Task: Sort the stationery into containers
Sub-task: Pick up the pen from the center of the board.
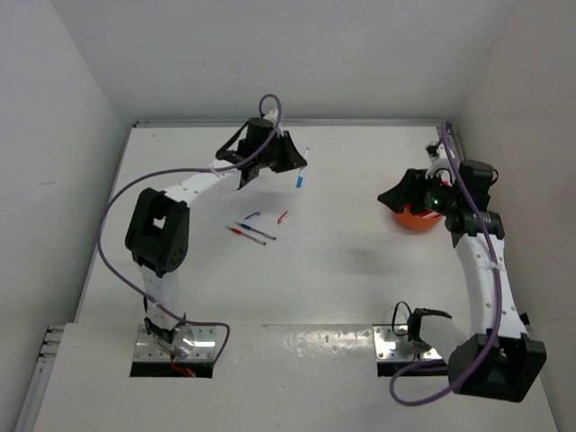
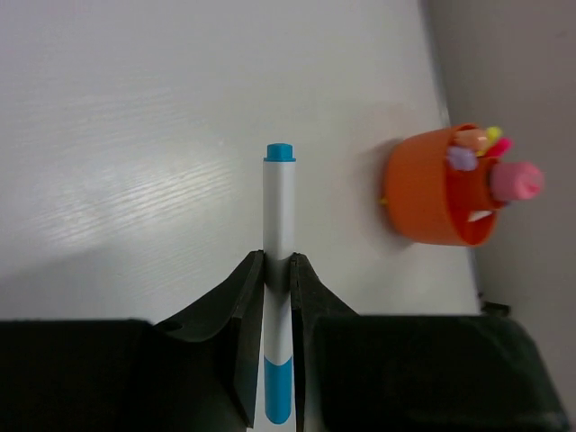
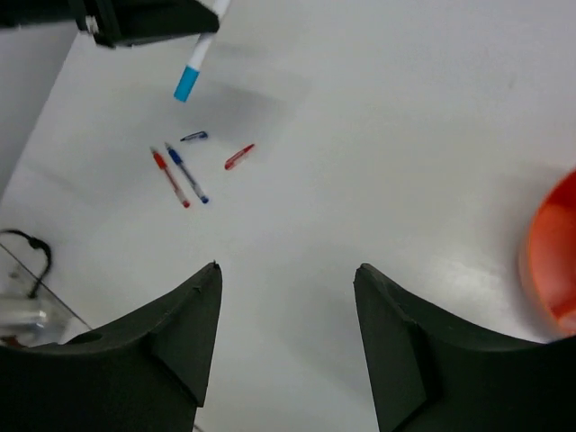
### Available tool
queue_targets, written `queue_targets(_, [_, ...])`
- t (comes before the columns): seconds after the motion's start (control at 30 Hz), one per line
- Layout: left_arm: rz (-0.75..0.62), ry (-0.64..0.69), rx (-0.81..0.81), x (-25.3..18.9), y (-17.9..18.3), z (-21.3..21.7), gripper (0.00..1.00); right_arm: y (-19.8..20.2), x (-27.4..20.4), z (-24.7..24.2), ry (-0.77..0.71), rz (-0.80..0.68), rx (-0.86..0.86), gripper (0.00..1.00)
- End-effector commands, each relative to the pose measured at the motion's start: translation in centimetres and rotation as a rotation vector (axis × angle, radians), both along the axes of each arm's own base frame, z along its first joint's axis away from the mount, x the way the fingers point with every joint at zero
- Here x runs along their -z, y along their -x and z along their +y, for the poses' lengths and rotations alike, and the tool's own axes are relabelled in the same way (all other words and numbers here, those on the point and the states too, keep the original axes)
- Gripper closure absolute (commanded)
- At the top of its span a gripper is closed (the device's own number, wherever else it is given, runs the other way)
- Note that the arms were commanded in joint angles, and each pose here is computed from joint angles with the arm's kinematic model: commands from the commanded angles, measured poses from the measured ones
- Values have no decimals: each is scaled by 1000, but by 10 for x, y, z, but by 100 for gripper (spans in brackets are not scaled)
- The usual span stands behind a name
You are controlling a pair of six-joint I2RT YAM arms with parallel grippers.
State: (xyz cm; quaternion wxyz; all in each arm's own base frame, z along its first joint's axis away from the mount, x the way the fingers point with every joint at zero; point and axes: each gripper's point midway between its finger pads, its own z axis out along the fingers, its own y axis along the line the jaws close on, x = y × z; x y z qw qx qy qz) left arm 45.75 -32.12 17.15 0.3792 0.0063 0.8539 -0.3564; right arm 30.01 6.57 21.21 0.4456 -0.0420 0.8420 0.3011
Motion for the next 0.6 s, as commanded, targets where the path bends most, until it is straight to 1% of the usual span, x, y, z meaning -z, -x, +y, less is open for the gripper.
queue_targets(0.0, [32, 206, 107, -64, 32, -14, 100, -2, -42, 19, 197, -336, -186, 40])
queue_targets(0.03, [72, 236, 149, -65, 48, -17, 100, 0, -53, 22, 305, -468, -255, 39])
queue_targets(0.07, [89, 243, 179, -62, 57, -18, 100, 4, -55, 27, 356, -525, -297, 39])
queue_targets(0.1, [86, 292, 207, -69, 64, -24, 100, 10, -53, 41, 389, -587, -380, 38])
queue_targets(0.13, [93, 325, 233, -75, 75, -26, 100, 11, -54, 41, 500, -701, -450, 38])
queue_targets(0.17, [160, 370, 291, -66, 95, -30, 100, 19, -63, 54, 551, -826, -511, 37])
queue_targets(0.2, [124, 410, 345, -77, 104, -38, 100, 23, -44, 62, 627, -909, -585, 37])
queue_targets(0.23, [128, 418, 370, -80, 113, -41, 100, 25, -44, 66, 673, -988, -605, 37])
queue_targets(0.27, [128, 418, 394, -79, 121, -43, 100, 28, -52, 70, 731, -1108, -612, 36])
queue_targets(0.3, [128, 414, 418, -80, 129, -47, 100, 33, -34, 78, 783, -1173, -676, 36])
queue_targets(0.33, [128, 416, 434, -81, 134, -48, 100, 36, -32, 82, 798, -1212, -692, 36])
queue_targets(0.4, [135, 424, 443, -83, 141, -52, 100, 43, -31, 97, 807, -1315, -742, 40])
queue_targets(0.47, [156, 436, 445, -82, 143, -54, 100, 54, -25, 112, 800, -1383, -816, 43])
queue_targets(0.53, [178, 456, 448, -81, 143, -55, 100, 61, -19, 122, 806, -1447, -852, 44])
queue_targets(0.57, [189, 458, 455, -80, 146, -57, 100, 68, -6, 131, 791, -1461, -897, 45])
